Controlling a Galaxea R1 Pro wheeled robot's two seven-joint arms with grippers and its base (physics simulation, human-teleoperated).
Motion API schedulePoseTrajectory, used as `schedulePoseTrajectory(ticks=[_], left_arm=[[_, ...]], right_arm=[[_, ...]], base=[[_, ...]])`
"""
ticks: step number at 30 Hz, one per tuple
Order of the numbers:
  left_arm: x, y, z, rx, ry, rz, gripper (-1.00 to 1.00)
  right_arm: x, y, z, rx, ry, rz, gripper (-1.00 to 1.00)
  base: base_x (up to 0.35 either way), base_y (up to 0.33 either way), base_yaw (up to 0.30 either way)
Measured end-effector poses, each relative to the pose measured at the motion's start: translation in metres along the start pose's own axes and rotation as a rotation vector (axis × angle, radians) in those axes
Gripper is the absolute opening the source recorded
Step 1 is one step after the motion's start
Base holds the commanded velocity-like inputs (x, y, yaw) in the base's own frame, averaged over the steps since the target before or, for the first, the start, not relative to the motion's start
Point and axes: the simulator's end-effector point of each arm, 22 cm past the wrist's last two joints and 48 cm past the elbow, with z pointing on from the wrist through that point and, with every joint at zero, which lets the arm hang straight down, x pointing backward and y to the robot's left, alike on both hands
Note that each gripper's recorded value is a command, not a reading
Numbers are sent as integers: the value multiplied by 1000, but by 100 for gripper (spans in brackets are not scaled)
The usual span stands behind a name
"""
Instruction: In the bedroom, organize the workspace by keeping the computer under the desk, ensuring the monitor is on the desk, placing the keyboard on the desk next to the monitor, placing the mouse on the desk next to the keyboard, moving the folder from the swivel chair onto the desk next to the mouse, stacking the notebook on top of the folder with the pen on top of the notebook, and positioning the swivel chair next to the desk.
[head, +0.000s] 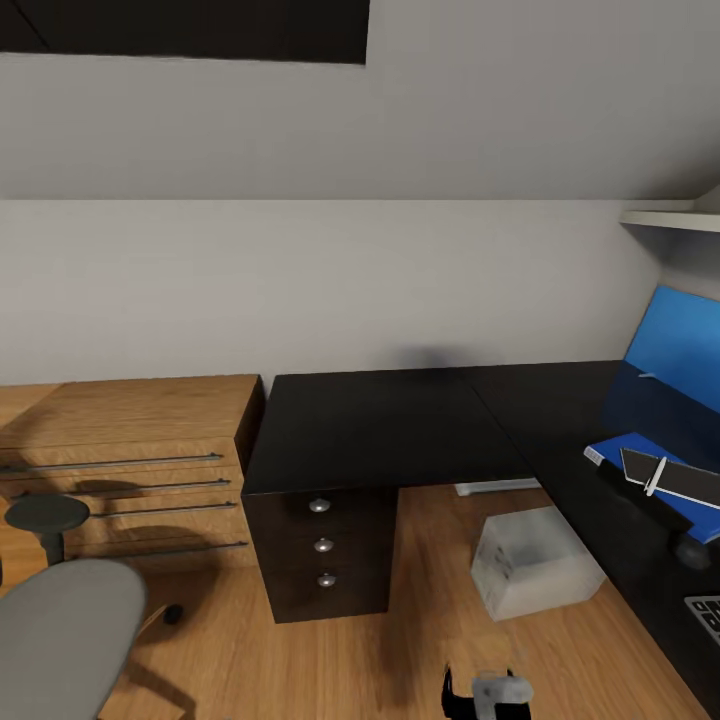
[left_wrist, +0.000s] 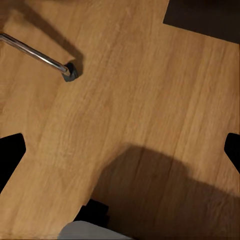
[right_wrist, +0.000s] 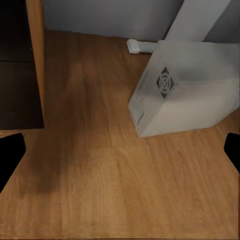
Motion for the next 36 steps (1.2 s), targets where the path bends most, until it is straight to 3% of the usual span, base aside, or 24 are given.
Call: schedulePoseTrajectory(ticks=[2, 5, 10, 12, 15, 16, 20, 27, 29, 30, 33, 36], left_arm=[[20, 20, 4, -43, 30, 13, 100], [41, 53, 6, -112, 29, 17, 100], [72, 96, 0, -201, 44, 40, 100], [76, 101, -3, -207, 50, 46, 100], [84, 94, -6, -141, 65, 51, 100], [92, 87, -8, -92, 83, 56, 100], [98, 74, -15, -46, 101, 56, 100], [94, 72, -25, -41, 103, 55, 100], [93, 72, -27, -41, 103, 55, 100], [93, 73, -29, -45, 106, 51, 100], [97, 80, -34, -56, 120, 58, 100], [127, 112, -47, -114, 183, 94, 100]], right_arm=[[34, -11, -3, 11, 7, -31, 100], [72, -28, -7, 17, 38, -78, 100], [93, -8, -15, -84, 63, -69, 100], [95, -7, -17, -99, 71, -68, 100], [117, -9, -27, -118, 121, -70, 100], [125, -9, -31, -134, 138, -43, 100], [127, -4, -38, -171, 150, -5, 100], [123, -11, -44, -168, 161, -7, 100], [132, -19, -49, -157, 183, -24, 100], [159, -50, -61, -106, 221, -55, 100], [172, -70, -72, -80, 245, -82, 100], [180, -89, -83, -52, 255, -98, 100]], base=[[0, 0, 0], [0, 0, 0], [0, 0, 0], [0, 0, 0], [0, 0, 0], [0, 0, 0], [0, 0, 0], [0, 0, 0], [0, 0, 0], [0, 0, 0], [0, 0, 5], [0, 0, 54]])
